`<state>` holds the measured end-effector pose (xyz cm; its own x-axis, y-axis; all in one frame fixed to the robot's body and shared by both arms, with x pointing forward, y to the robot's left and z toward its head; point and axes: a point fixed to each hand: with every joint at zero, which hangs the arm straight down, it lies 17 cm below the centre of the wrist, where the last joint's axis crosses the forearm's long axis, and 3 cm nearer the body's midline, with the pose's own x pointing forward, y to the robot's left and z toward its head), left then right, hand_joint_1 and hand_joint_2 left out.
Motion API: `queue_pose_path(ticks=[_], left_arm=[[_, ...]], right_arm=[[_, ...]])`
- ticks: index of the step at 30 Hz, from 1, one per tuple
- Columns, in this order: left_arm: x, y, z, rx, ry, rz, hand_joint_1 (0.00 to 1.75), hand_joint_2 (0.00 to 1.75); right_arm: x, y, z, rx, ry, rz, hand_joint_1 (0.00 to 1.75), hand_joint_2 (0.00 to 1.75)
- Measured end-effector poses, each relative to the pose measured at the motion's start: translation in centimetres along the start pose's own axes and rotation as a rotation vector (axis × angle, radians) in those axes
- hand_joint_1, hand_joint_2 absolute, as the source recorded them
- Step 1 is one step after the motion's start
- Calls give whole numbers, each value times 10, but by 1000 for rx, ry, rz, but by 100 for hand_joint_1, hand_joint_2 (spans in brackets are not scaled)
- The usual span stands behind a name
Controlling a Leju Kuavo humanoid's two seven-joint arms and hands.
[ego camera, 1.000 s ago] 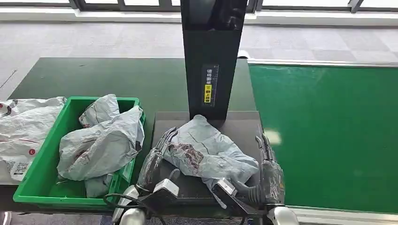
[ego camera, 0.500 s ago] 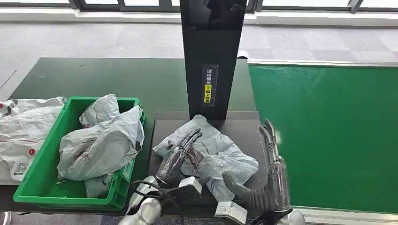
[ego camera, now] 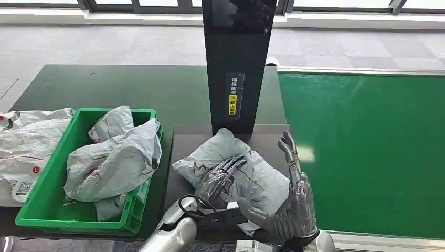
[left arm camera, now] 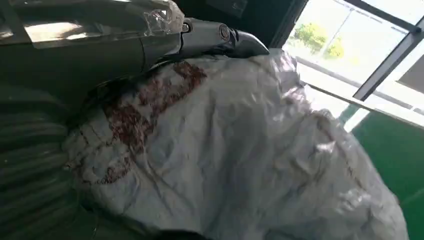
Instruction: Moved the parcel from conveyor to table for the left to box.
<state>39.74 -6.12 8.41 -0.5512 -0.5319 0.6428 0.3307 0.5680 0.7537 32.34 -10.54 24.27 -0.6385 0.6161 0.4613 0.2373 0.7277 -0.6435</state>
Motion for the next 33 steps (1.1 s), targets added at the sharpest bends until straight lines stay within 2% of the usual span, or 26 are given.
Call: queue_pose_path(ticks=[15, 18, 21, 26, 29, 33], left_arm=[[5, -1, -16, -12, -19, -47, 175, 175], [7, 6, -18, 24, -27, -56, 175, 175], [12, 27, -19, 108, -44, -40, 175, 175], [23, 89, -7, 320, -81, -5, 175, 175], [30, 124, 11, 444, -111, 21, 175, 175], [46, 179, 49, 648, -178, 42, 175, 175]], right_arm=[[4, -7, -4, -14, -13, 8, 0, 175], [6, -10, -3, -26, -18, 12, 0, 175], [9, -16, 0, -44, -22, 15, 0, 175], [16, -24, 9, -72, -15, 13, 0, 175], [18, -28, 13, -80, -8, 16, 0, 175], [18, -31, 17, -87, 5, 20, 0, 175]])
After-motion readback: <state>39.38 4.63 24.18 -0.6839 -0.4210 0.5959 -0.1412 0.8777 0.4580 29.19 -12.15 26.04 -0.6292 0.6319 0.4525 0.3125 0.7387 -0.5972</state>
